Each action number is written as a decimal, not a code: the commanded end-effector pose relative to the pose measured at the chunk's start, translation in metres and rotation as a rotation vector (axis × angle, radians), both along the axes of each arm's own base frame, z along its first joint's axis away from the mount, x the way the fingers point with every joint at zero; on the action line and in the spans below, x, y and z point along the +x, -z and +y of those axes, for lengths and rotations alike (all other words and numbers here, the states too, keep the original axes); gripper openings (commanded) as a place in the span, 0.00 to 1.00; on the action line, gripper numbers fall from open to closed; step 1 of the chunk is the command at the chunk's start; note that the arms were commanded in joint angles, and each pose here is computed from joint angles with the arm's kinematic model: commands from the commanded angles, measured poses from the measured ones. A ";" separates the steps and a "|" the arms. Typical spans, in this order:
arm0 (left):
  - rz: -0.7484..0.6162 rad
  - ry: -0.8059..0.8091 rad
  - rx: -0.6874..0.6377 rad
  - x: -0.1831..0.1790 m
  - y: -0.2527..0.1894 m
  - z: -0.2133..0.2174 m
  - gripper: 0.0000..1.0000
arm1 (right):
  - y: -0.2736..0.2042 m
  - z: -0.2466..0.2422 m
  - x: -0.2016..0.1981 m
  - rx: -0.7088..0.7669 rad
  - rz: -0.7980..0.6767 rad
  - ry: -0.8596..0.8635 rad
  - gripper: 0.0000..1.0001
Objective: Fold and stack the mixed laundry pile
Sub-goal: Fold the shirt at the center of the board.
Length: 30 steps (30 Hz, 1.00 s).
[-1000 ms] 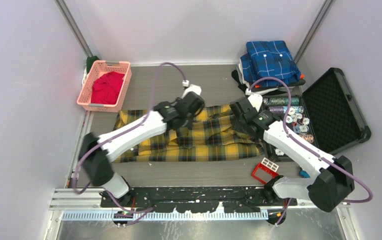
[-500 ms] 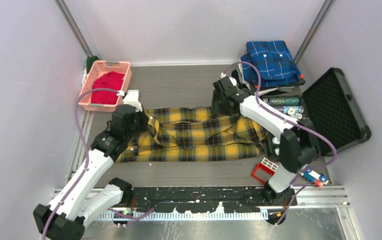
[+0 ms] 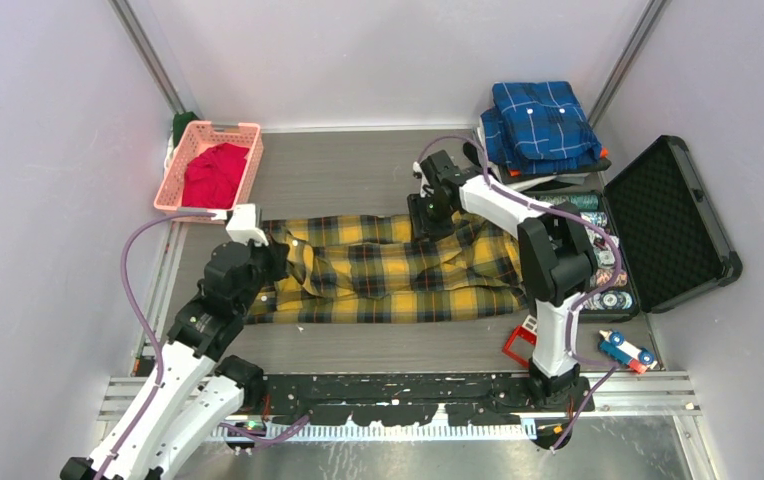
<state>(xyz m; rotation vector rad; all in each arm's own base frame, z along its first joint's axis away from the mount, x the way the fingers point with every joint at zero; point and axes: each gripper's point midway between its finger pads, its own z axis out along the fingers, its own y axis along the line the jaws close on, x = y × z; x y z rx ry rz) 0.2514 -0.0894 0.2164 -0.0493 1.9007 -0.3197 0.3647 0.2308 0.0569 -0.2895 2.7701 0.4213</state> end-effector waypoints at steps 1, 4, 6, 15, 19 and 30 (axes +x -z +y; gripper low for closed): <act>-0.017 -0.019 -0.029 -0.001 -0.004 0.002 0.00 | -0.004 0.008 -0.003 0.099 0.052 -0.120 0.54; -0.024 -0.025 -0.037 -0.005 -0.006 0.005 0.00 | 0.001 0.008 0.002 0.126 0.061 -0.140 0.55; -0.032 -0.022 -0.044 -0.007 -0.006 0.005 0.00 | 0.000 0.005 0.010 0.148 0.065 -0.134 0.56; -0.019 0.000 -0.056 -0.012 0.000 0.002 0.00 | -0.010 0.027 0.014 0.296 0.122 -0.262 0.58; -0.026 0.008 -0.062 -0.013 -0.003 0.000 0.00 | -0.015 0.041 0.005 0.384 0.175 -0.330 0.58; -0.096 -0.007 -0.070 -0.018 -0.024 0.008 0.00 | -0.010 0.043 -0.014 0.421 0.266 -0.391 0.43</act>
